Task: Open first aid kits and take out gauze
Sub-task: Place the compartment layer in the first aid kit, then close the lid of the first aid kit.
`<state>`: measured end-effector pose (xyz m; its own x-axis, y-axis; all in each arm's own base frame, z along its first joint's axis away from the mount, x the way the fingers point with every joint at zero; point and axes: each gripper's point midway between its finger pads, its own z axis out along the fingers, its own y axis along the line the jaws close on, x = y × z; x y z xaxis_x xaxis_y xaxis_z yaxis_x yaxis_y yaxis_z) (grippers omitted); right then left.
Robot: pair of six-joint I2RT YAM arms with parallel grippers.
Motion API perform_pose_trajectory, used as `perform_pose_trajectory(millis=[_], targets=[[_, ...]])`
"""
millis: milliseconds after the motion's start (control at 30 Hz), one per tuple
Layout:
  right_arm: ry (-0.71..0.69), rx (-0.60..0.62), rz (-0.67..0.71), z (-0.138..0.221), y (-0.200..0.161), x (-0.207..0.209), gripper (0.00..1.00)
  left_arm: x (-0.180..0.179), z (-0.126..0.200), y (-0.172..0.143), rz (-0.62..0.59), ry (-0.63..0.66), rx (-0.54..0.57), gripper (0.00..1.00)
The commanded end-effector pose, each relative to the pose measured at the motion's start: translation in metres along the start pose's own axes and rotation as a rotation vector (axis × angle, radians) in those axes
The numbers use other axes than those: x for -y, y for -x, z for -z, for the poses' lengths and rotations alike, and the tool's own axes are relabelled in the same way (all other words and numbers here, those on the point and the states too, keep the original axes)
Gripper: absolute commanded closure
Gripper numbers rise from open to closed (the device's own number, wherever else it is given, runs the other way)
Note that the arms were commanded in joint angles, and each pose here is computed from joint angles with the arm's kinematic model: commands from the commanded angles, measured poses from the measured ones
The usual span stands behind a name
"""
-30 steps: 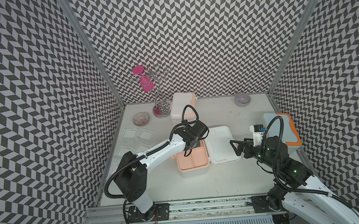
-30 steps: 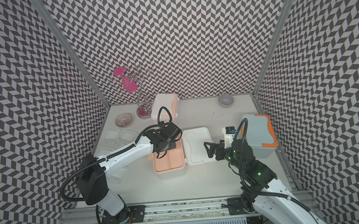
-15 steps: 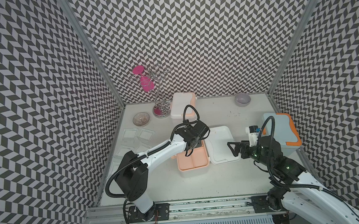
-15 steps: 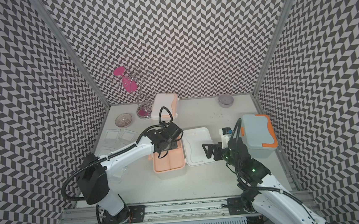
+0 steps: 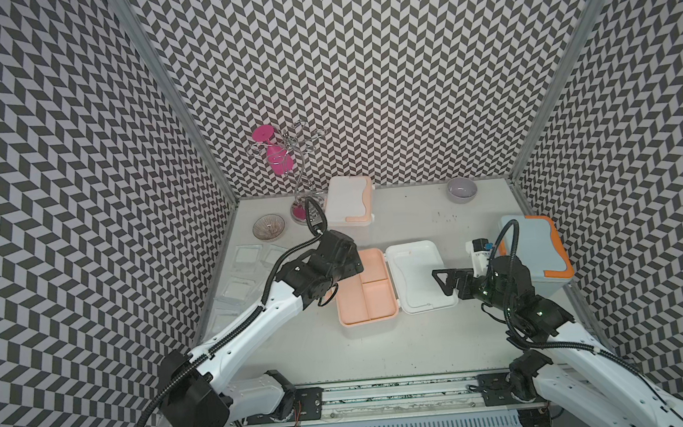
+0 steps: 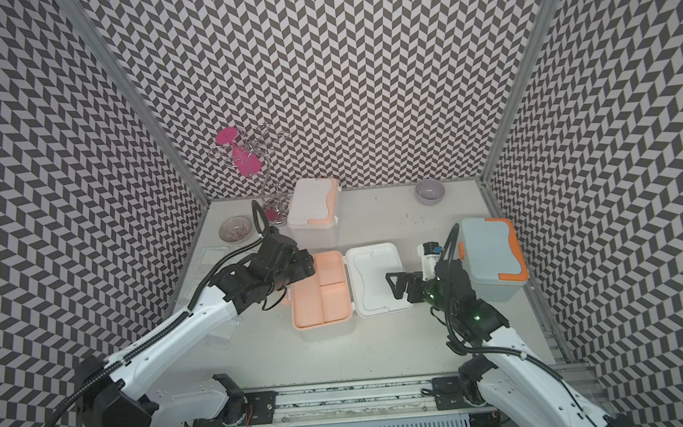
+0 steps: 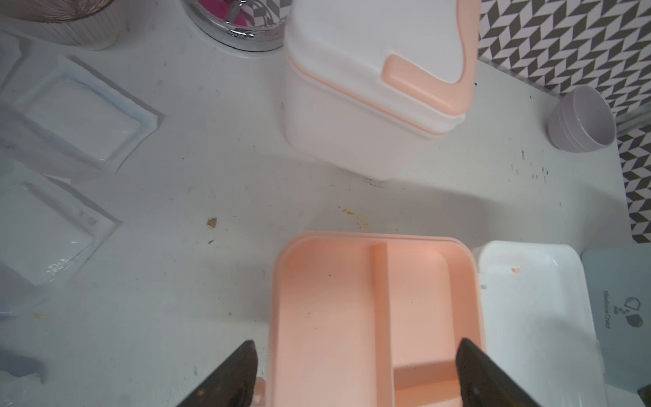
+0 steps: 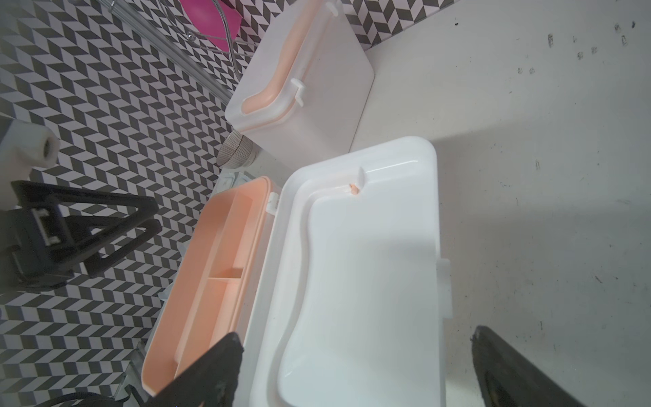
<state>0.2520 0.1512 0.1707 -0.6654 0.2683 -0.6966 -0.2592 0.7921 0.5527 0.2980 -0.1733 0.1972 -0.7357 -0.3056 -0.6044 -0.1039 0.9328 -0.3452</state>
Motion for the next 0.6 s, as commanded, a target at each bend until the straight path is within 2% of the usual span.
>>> perform_pose_trajectory(millis=[0, 133, 367, 567], targets=[[0.061, 0.036, 0.002, -0.003, 0.009, -0.008, 0.0, 0.0, 0.004, -0.004, -0.001, -0.122, -0.01, 0.11], [0.036, 0.022, -0.005, -0.009, 0.004, 0.002, 0.0, -0.007, 0.014, -0.018, 0.007, -0.179, -0.02, 0.1], [0.048, 0.014, -0.032, -0.012, 0.0, 0.01, 0.0, -0.006, 0.026, -0.054, 0.056, -0.313, -0.104, 0.09], [0.058, 0.01, -0.048, -0.012, -0.002, 0.013, 0.0, -0.009, 0.037, -0.086, 0.07, -0.348, -0.171, 0.09]])
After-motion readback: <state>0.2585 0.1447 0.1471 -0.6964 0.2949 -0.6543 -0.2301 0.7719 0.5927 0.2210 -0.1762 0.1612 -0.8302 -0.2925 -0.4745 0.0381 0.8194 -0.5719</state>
